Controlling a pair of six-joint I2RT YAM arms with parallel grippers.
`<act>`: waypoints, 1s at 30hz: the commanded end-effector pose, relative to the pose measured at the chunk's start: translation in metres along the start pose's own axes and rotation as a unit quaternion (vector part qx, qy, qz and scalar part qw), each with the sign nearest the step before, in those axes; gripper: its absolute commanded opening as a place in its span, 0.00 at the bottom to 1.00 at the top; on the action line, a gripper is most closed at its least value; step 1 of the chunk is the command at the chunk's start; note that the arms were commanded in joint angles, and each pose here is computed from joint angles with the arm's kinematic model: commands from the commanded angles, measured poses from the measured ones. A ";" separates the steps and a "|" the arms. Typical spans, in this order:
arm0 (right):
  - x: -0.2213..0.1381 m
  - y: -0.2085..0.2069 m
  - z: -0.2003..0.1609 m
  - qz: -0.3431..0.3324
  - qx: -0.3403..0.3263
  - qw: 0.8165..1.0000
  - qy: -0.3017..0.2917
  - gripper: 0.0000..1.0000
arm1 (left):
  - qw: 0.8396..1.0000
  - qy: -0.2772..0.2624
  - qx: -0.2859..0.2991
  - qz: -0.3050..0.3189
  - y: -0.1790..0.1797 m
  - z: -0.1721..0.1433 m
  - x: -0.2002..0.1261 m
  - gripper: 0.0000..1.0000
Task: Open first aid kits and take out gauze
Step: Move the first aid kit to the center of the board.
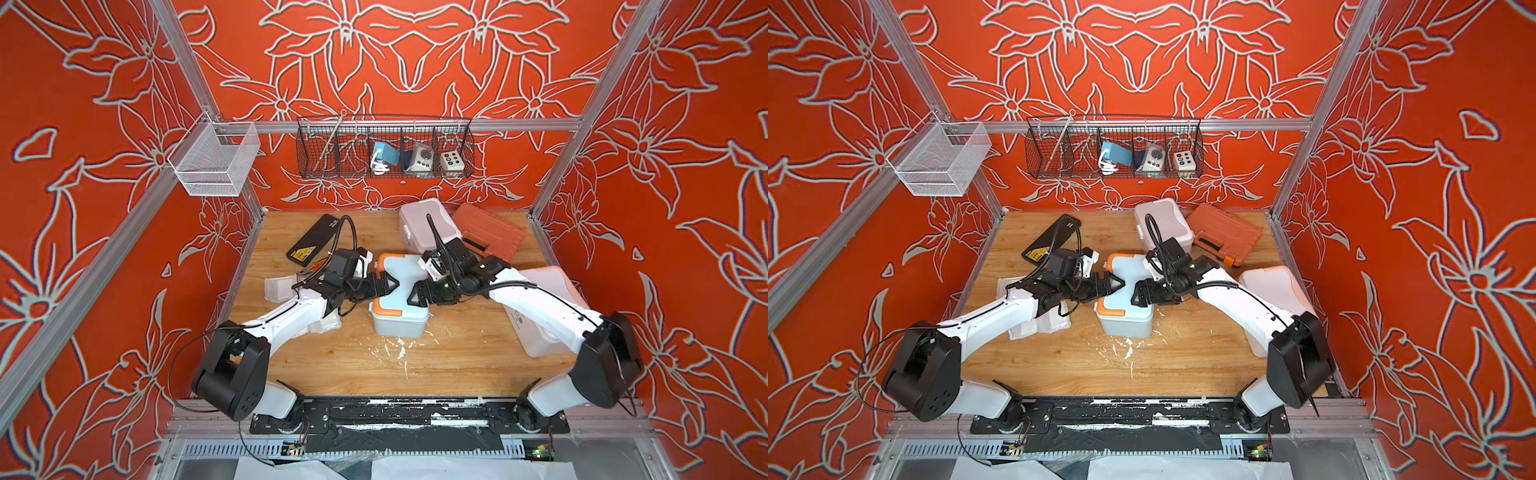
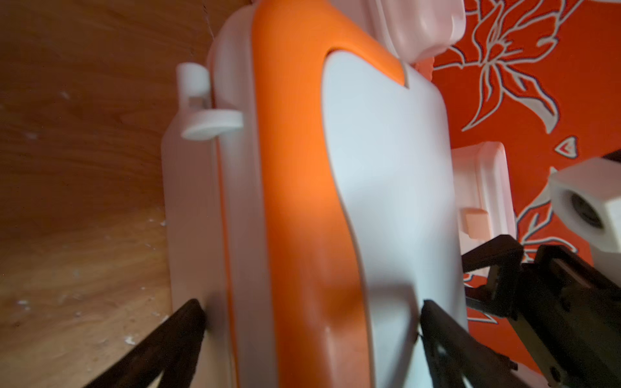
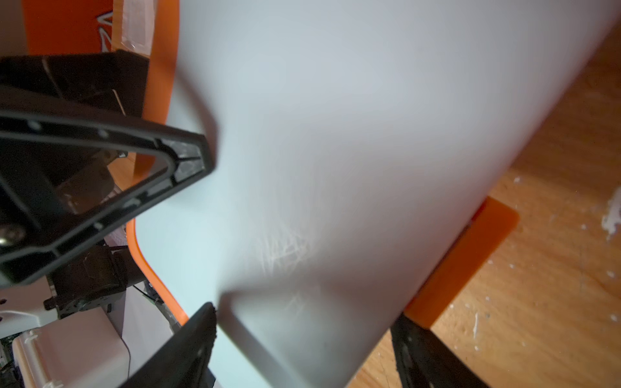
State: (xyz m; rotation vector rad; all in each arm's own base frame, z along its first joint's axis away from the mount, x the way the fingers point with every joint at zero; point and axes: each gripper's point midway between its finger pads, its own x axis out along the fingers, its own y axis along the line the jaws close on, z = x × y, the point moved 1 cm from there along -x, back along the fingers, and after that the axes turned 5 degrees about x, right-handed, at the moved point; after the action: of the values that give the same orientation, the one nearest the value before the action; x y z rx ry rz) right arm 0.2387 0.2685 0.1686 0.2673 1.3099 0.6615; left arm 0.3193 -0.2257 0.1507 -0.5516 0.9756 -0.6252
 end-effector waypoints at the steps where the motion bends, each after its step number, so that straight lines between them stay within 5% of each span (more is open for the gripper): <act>1: -0.013 0.002 -0.008 -0.002 -0.021 0.999 -0.030 0.88 | 0.999 0.017 0.016 -0.034 -0.017 -0.009 -0.002 0.96; 10: -0.011 0.043 -0.016 0.108 -0.016 0.994 -0.029 0.93 | 0.994 0.039 0.050 -0.090 -0.048 0.021 0.027 0.95; 16: -0.016 0.042 -0.037 0.092 -0.016 0.995 -0.022 0.93 | 0.990 0.060 0.063 -0.107 -0.060 0.025 0.044 0.95; 24: -0.076 -0.005 -0.024 -0.051 -0.035 0.994 -0.086 0.94 | 1.000 -0.025 0.004 -0.006 0.010 0.068 -0.024 0.96; 30: -0.095 -0.031 0.026 -0.063 -0.010 0.990 -0.129 0.94 | 0.998 -0.051 0.004 0.030 0.006 0.038 -0.068 0.96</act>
State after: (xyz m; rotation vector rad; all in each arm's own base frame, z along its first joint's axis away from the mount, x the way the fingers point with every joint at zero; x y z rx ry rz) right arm 0.2435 0.2047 0.2360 0.2860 1.0704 0.5502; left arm 0.3540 -0.1741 0.2060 -0.5658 0.8623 -0.5678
